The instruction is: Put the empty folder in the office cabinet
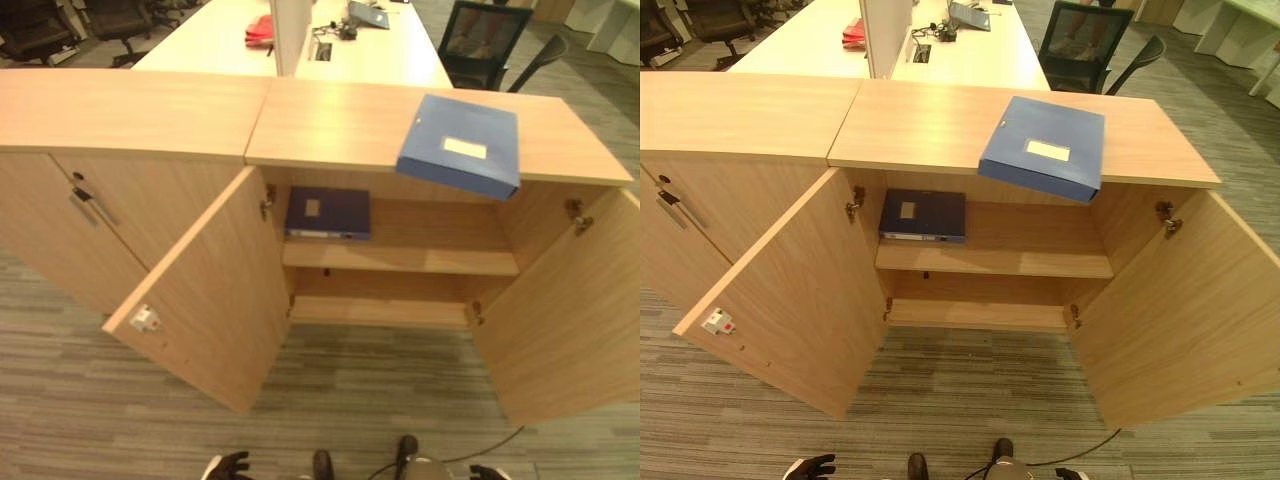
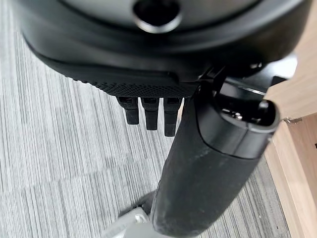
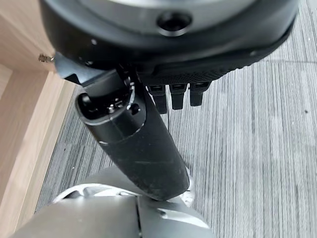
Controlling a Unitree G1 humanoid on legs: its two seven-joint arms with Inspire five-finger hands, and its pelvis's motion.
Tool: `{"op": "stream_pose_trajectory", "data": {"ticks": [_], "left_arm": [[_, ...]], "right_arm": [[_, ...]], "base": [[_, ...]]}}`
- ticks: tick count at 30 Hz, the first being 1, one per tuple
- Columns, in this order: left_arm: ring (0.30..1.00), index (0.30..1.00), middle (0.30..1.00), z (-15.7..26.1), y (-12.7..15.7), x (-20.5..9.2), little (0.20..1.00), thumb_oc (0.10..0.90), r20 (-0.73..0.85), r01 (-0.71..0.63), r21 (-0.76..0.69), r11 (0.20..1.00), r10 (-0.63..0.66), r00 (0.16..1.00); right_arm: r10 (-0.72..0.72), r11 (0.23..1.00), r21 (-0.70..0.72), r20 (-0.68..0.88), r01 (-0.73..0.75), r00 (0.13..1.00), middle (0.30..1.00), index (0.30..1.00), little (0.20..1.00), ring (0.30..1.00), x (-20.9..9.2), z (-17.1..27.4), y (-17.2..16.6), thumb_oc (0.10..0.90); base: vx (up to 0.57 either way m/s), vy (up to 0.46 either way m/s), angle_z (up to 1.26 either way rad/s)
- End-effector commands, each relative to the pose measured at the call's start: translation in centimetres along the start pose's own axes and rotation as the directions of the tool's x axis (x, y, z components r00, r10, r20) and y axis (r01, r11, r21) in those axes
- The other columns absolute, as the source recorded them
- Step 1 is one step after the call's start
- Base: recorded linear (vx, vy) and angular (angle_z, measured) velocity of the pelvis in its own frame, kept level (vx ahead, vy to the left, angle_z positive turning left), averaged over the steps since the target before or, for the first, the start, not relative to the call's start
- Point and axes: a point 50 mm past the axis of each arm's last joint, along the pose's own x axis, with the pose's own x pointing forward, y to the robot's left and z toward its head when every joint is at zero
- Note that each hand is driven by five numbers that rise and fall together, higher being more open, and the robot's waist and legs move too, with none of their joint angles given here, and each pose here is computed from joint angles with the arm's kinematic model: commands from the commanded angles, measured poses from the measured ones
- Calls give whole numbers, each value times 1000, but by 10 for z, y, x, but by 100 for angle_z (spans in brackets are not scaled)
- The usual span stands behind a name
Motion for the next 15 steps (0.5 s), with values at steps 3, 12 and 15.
{"op": "stream_pose_trajectory", "data": {"ticks": [3, 12, 15], "left_arm": [[900, 900, 900, 44, 3, 5, 900, 800, 154, -8, 14, 1000, 6, 988], [900, 900, 900, 40, -17, 3, 900, 800, 148, 46, -18, 999, -43, 988], [900, 900, 900, 46, -20, 4, 900, 800, 164, 54, -9, 999, -51, 985]], "right_arm": [[-2, 1000, 24, 72, 0, 997, 900, 900, 900, 900, 3, 26, -2, 800], [-23, 999, -39, 98, 27, 995, 900, 900, 900, 900, 3, 28, -18, 800], [-24, 998, -56, 122, 31, 992, 900, 900, 900, 900, 3, 35, -21, 800]], "base": [[213, -110, 15], [234, -305, -7], [73, -209, -29]]}}
